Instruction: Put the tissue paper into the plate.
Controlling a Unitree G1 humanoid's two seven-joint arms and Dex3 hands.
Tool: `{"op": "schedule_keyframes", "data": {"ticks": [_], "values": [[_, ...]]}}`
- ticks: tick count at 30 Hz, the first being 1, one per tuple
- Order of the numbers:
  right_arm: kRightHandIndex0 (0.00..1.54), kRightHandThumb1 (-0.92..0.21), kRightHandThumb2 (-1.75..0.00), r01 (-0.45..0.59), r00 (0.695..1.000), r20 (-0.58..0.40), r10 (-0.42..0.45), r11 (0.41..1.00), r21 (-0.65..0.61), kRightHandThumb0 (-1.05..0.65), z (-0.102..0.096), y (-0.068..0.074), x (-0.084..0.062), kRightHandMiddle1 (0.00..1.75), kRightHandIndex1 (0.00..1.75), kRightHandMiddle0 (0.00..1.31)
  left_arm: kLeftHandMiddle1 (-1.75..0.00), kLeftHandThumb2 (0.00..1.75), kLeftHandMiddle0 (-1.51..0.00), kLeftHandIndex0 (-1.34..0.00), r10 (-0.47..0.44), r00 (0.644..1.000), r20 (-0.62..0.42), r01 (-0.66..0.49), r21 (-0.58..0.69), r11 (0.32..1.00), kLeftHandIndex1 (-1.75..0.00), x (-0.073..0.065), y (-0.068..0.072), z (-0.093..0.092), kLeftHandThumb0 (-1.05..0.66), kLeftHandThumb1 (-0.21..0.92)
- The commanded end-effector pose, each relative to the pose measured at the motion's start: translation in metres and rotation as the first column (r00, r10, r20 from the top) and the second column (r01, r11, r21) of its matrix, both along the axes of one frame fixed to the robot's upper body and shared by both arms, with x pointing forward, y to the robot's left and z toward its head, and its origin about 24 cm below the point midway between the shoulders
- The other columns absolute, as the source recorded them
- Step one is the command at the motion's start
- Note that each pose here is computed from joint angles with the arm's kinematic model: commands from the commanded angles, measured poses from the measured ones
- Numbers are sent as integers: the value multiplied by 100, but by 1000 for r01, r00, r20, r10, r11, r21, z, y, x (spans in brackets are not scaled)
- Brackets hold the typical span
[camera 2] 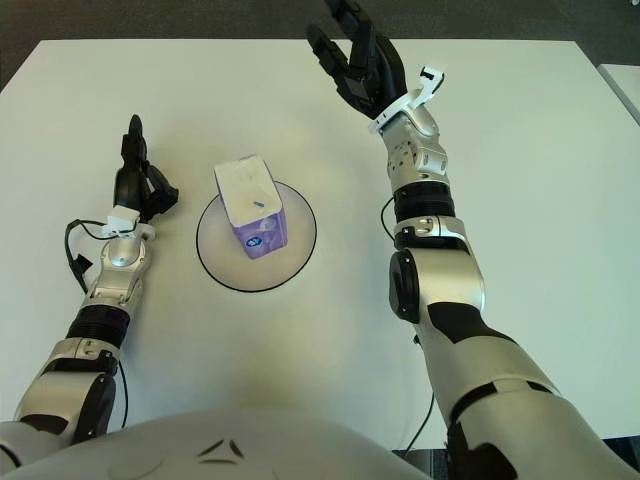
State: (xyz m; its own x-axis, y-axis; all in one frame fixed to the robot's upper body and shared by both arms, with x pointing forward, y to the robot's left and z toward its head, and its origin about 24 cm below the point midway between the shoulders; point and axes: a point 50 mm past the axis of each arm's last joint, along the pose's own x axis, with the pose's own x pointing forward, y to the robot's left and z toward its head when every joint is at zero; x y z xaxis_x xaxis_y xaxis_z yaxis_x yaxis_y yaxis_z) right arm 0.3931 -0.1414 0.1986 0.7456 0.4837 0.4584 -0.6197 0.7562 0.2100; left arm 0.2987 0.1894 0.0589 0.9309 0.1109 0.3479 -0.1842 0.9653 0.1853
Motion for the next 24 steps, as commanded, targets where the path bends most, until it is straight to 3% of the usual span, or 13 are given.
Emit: {"op": "schedule_keyframes", "data": {"ticks": [1,14,20,24], "values": [[0,-92,-105,51,993,-108,-42,995,85,-105,-41,-8,-5,0,0,0,-1,119,-5,-2,23,946,-323,-45,-60,997,-3,-54,-13,-83,-95,92],[0,-92,-112,110,976,-200,-84,986,123,-105,-89,-7,-21,1,0,2,-1,119,-5,0,25,944,-328,-44,-51,998,-7,-57,-11,-83,-95,92],[0,-92,-115,125,969,-228,-94,985,123,-105,-100,-7,-26,3,0,3,0,119,-5,0,25,945,-327,-44,-50,998,-6,-58,-11,-82,-96,92],[2,-92,-117,135,964,-247,-102,983,122,-105,-107,-8,-30,14,0,1,0,119,-4,0,26,945,-327,-45,-51,998,-6,-59,-11,-82,-96,92]]}}
